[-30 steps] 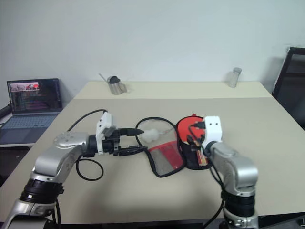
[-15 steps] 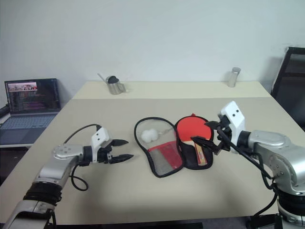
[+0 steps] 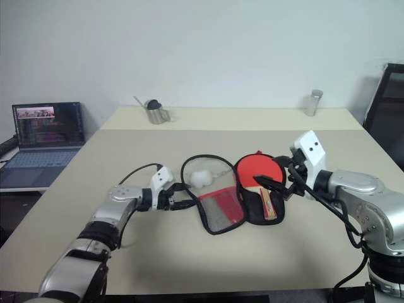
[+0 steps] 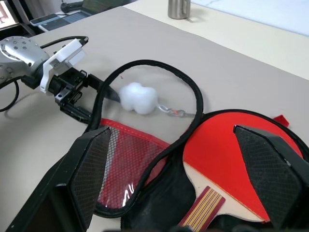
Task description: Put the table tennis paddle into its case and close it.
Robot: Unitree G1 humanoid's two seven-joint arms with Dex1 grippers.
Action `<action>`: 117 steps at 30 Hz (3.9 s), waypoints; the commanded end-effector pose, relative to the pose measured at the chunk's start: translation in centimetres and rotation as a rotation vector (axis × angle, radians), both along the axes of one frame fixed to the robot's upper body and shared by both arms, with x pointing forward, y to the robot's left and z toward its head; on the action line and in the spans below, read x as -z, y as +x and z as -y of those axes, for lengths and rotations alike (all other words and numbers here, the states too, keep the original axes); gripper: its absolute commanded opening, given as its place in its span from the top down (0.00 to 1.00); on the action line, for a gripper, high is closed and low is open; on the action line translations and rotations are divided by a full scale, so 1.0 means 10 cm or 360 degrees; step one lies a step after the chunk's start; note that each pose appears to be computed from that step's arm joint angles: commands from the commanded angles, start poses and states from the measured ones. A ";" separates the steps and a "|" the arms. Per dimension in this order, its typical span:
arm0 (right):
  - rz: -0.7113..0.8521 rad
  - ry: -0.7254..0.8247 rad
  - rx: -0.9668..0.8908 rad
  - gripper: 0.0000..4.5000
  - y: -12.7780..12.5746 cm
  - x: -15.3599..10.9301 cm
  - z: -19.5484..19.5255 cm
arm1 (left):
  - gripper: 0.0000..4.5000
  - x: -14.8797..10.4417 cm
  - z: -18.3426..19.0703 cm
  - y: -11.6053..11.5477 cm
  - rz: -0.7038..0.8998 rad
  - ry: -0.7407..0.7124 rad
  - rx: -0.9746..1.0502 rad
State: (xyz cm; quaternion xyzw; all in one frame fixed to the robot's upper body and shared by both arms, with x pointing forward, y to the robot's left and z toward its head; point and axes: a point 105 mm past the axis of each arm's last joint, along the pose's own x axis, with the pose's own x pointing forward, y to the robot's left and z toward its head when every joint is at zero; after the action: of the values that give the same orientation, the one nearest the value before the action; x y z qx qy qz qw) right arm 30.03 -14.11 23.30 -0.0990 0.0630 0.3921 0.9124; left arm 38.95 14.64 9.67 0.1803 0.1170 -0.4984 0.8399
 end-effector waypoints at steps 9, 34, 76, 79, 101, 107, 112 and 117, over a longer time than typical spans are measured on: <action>-0.0064 -0.0074 -0.0038 0.01 -0.24 -0.01 0.23 | 0.17 -1.07 0.92 -0.11 0.0404 -0.0287 0.0569; -0.0147 -0.0123 0.0230 0.01 -0.13 0.10 0.50 | 0.17 -0.73 1.79 -0.07 0.0255 -0.0225 0.0711; -0.0377 0.0172 0.0604 0.01 0.55 0.65 0.73 | 0.17 -1.43 0.55 -0.12 0.0554 -0.0404 0.0351; -0.0407 0.0161 0.0591 0.01 0.63 0.78 0.70 | 0.17 -1.44 0.46 -0.19 0.0555 -0.0399 0.0285; -0.0495 -0.0085 0.0448 0.09 0.81 1.29 0.56 | 0.17 -1.42 0.39 -0.24 0.0547 -0.0358 0.0208; -0.0562 -0.0096 0.0414 0.52 0.79 1.38 0.46 | 0.17 -1.41 0.39 -0.24 0.0547 -0.0354 0.0204; -0.0619 -0.0064 0.0424 0.86 0.79 1.45 0.38 | 0.17 -1.35 0.30 -0.28 0.0508 -0.0341 0.0193; -0.0619 -0.0029 0.0367 1.00 0.78 1.42 0.23 | 0.17 -1.10 0.03 -0.47 0.0286 -0.0232 0.0276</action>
State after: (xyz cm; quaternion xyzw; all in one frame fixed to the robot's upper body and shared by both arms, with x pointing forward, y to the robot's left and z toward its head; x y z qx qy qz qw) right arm 38.17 -16.99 9.73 -0.0200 0.2370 0.2898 0.9271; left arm 35.08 14.07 19.73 0.1628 -0.0036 -0.5429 0.8238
